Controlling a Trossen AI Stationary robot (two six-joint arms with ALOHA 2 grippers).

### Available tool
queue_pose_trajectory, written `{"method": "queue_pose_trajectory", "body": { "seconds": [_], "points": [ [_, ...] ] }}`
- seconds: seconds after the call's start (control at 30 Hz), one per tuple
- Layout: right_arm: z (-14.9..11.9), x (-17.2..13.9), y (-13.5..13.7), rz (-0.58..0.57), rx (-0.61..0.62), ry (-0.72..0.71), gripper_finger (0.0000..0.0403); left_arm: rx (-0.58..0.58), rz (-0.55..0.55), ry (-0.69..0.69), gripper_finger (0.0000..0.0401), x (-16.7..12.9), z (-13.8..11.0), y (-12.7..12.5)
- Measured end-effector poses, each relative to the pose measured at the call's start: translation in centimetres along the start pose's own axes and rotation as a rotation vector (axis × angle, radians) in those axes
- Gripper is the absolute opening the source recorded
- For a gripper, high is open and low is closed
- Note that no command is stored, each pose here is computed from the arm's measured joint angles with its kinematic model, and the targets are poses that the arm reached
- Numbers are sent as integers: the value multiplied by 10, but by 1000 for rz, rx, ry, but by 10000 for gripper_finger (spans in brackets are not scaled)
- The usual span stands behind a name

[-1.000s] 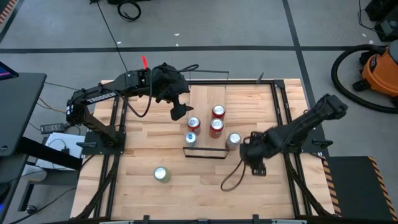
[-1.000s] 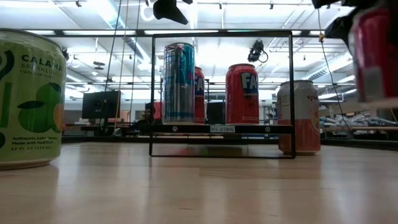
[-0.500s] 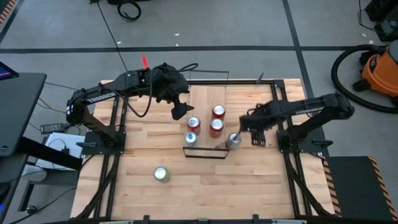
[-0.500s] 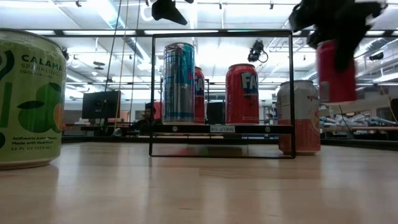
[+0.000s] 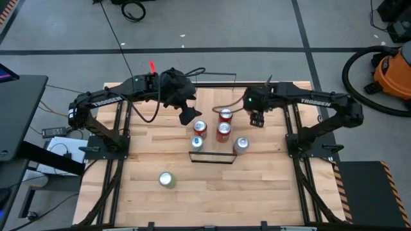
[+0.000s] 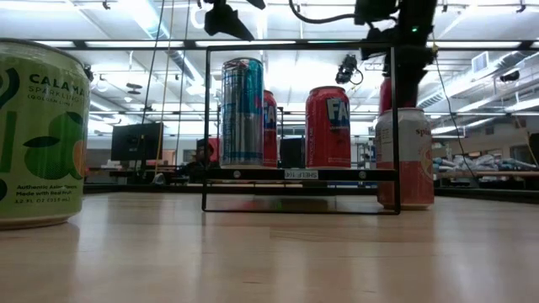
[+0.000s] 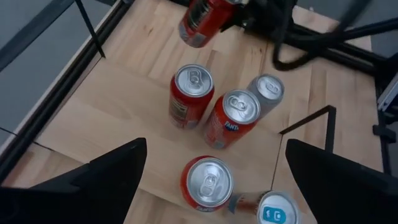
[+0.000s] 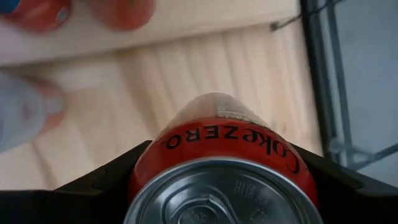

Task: Place canned beverage on shelf
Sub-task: Put the red black soda can on the shelf

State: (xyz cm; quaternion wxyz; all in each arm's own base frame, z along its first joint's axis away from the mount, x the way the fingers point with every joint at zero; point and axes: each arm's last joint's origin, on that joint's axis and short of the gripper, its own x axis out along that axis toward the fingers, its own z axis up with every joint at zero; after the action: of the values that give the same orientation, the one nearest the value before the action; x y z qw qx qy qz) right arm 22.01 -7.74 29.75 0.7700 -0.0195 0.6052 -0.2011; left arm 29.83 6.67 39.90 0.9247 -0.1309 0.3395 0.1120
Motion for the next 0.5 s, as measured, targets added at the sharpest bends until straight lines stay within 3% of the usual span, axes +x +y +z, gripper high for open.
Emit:
{"method": "queue_pose_trajectory", "body": {
  "seconds": [0.5],
  "points": [
    [61, 23, -47, 60, -58, -96, 321, -48, 0, -2, 396, 0, 0, 0]
  ]
}}
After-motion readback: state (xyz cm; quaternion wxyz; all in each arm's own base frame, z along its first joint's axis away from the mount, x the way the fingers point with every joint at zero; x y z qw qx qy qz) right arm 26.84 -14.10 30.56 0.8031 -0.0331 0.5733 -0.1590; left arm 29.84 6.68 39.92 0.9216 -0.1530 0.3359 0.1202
